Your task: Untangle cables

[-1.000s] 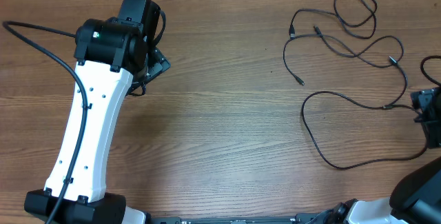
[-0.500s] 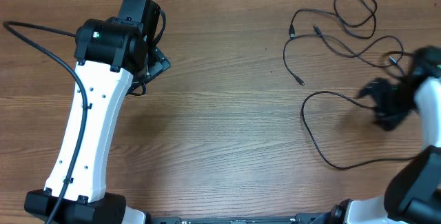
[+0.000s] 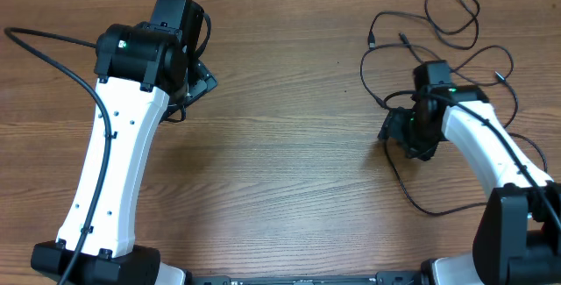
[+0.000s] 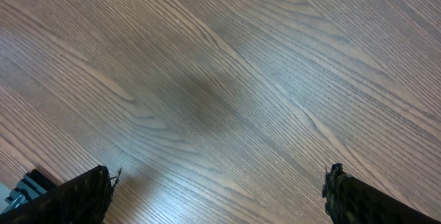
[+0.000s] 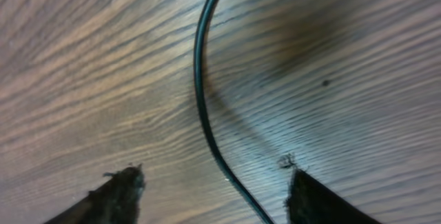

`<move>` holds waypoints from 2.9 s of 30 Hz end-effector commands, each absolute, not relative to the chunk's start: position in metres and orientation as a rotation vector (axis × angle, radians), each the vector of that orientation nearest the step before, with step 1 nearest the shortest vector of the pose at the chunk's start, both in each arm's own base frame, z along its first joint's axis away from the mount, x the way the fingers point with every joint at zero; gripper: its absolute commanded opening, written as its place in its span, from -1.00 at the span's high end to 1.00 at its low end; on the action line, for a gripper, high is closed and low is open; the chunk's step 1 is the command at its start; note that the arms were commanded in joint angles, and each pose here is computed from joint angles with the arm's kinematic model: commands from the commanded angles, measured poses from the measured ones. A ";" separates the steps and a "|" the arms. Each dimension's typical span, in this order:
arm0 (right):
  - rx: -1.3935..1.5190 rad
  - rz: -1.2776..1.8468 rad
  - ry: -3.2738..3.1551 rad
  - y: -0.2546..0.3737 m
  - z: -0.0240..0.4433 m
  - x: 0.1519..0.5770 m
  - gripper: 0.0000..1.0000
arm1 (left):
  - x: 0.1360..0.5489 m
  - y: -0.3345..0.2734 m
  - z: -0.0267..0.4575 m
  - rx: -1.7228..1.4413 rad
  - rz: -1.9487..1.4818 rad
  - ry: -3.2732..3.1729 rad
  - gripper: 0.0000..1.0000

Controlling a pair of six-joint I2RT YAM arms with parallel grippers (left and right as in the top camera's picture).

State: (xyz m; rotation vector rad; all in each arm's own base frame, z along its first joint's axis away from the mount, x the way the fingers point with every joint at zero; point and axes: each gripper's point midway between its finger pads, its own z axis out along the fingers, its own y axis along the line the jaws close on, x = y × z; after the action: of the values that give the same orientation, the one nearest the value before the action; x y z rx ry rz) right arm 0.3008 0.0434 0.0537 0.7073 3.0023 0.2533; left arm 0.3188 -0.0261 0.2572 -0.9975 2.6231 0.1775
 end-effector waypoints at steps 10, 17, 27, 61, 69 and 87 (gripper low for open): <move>0.652 0.200 3.037 0.060 0.031 0.285 -0.18 | 0.318 -0.027 0.253 -0.971 0.195 2.648 -1.00; 0.647 0.190 3.021 0.059 0.032 0.288 -0.04 | 0.318 -0.026 0.253 -0.972 0.198 2.650 -0.99; 0.643 0.063 3.002 0.045 0.029 0.290 -0.01 | 0.318 -0.027 0.253 -0.972 0.198 2.651 -0.99; 0.551 0.412 2.962 0.087 0.050 0.333 0.43 | 0.316 -0.026 0.253 -0.973 0.202 2.655 -0.99; 0.690 0.235 2.938 0.052 0.052 0.335 -0.92 | 0.314 -0.026 0.252 -0.972 0.211 2.663 -0.99; 1.652 0.004 2.550 -0.143 0.064 0.311 -0.70 | 0.313 -0.025 0.252 -0.974 0.214 2.667 -1.00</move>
State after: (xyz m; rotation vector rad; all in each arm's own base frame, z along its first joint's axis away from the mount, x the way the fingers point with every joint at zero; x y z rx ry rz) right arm 0.3218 -0.1282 0.0756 1.5238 2.5869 0.0528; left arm 0.3118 -0.0245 0.2558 -1.0000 2.6476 0.2025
